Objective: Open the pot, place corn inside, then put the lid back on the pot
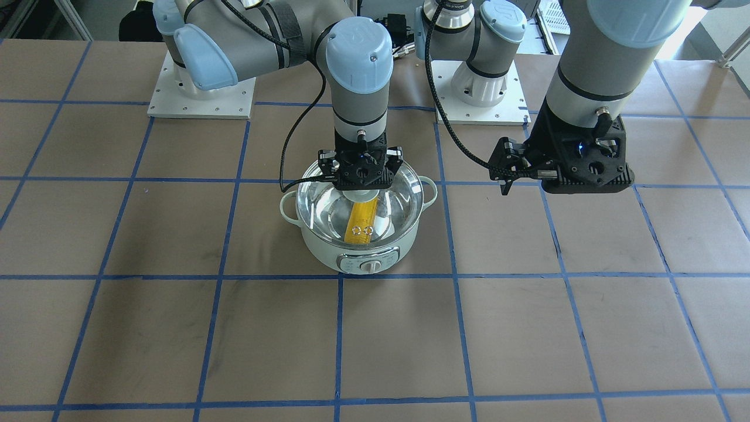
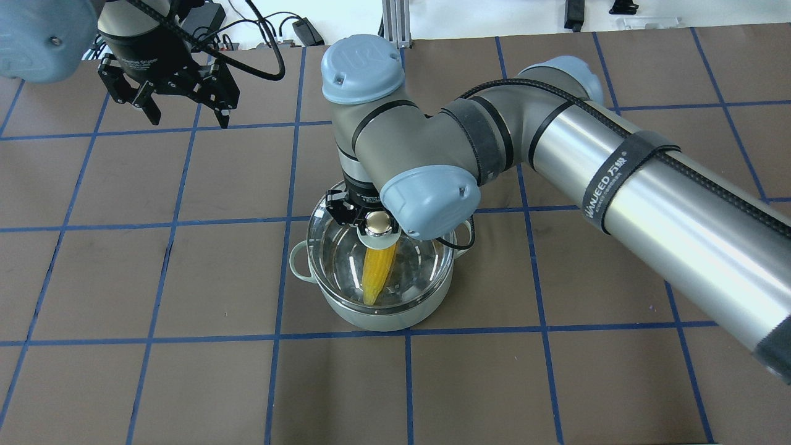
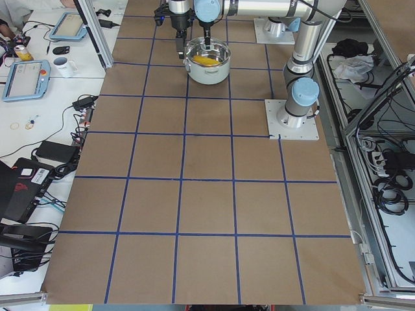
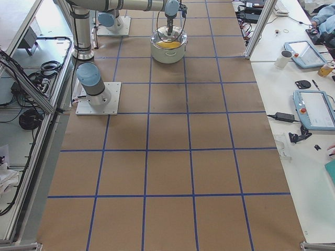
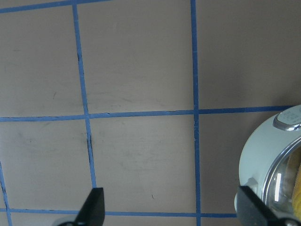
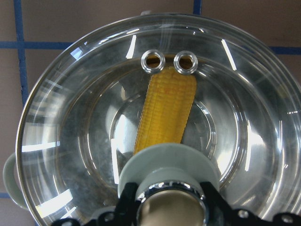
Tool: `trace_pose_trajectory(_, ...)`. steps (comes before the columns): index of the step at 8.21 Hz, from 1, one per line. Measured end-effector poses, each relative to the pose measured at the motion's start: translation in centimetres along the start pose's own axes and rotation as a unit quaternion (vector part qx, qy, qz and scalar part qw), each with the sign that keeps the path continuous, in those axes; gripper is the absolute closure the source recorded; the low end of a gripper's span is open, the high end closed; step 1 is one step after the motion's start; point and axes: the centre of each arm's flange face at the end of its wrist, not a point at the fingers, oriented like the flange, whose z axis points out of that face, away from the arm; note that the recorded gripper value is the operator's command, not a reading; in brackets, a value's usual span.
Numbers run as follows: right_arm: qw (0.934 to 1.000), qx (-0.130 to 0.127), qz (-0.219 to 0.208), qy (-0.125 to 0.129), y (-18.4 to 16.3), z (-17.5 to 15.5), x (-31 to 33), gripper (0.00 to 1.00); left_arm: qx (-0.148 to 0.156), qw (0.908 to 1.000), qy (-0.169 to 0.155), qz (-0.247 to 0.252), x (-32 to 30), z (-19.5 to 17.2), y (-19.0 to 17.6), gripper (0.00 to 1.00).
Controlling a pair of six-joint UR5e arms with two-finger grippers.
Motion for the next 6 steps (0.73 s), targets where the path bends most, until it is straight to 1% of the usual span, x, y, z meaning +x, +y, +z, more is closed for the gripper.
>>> trace_pose_trajectory(3, 1.0000, -0.007, 0.001, 0.002, 0.13, 0.15, 0.05, 1.00, 0.000, 1.0000, 0.000, 0.007, -0.04, 0.00, -0.01, 0.00)
trace_pose_trajectory(6, 1.0000, -0.008, 0.000, -0.001, 0.12, 0.18, -0.03, 1.00, -0.002, 1.0000, 0.000, 0.008, -0.04, 0.10, -0.08, 0.00)
